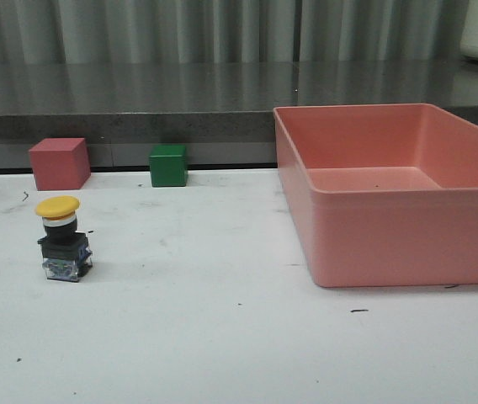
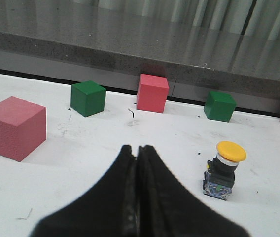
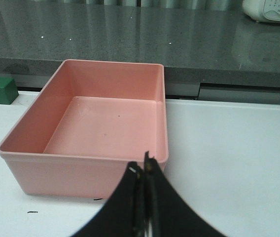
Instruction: Place and stand button with both arms
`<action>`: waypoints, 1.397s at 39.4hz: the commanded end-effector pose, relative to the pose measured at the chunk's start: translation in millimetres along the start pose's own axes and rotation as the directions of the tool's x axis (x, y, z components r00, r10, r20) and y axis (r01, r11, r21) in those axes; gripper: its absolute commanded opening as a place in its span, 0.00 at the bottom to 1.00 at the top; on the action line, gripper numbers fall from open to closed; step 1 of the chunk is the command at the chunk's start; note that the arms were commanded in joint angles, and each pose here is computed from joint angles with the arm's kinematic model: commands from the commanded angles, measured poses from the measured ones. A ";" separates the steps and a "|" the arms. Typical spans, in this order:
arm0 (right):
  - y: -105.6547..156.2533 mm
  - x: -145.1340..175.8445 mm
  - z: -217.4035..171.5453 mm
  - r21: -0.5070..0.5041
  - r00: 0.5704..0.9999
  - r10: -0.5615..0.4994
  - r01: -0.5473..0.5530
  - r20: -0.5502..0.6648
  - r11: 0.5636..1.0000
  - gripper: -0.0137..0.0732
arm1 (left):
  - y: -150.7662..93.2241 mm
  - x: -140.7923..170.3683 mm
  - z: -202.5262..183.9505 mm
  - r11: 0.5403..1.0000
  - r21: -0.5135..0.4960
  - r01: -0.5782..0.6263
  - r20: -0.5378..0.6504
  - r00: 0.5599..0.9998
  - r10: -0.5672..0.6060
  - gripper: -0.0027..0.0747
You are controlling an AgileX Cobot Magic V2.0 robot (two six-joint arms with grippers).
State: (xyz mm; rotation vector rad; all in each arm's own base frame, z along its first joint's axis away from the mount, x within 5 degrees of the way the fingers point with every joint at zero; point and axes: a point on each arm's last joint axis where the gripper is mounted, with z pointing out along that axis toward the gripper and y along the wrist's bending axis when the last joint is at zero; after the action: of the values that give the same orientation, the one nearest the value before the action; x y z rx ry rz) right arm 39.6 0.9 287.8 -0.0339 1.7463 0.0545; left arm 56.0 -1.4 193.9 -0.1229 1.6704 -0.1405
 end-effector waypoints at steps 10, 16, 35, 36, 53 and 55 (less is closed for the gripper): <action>-0.2 -14.7 -2.6 0.006 0.995 -0.022 0.021 0.095 1.000 0.08 | -0.1 -3.1 -1.0 1.000 0.010 0.008 0.087 0.996 -0.009 0.01; -0.2 -13.7 -2.0 0.006 0.995 -0.022 0.021 0.093 1.000 0.08 | -0.1 -3.1 -1.0 1.000 0.010 0.008 0.087 0.996 -0.009 0.01; 1.4 74.6 40.5 -0.020 0.993 -0.028 0.031 0.114 0.999 0.08 | -0.1 -3.1 -1.0 1.000 0.010 0.008 0.087 0.996 -0.009 0.01; 1.4 79.8 41.6 -0.021 0.994 -0.029 0.031 0.104 0.999 0.08 | -0.1 -3.1 -1.0 1.000 0.010 0.008 0.087 0.996 -0.009 0.01; 0.8 85.0 35.3 -0.018 0.989 -0.027 0.030 0.148 0.999 0.08 | -0.1 -3.1 -1.0 1.000 0.010 0.008 0.087 0.996 -0.009 0.01; 0.8 84.1 33.6 -0.017 0.985 -0.027 0.030 0.168 0.999 0.08 | -0.1 -3.1 -1.0 1.000 0.010 0.008 0.087 0.996 -0.009 0.01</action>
State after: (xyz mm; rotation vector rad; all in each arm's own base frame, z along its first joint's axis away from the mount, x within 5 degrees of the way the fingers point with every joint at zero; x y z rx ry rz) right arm 58.7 4.2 189.4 -0.0526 1.6796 0.0673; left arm 56.0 -1.4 193.9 -0.1229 1.6704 -0.1405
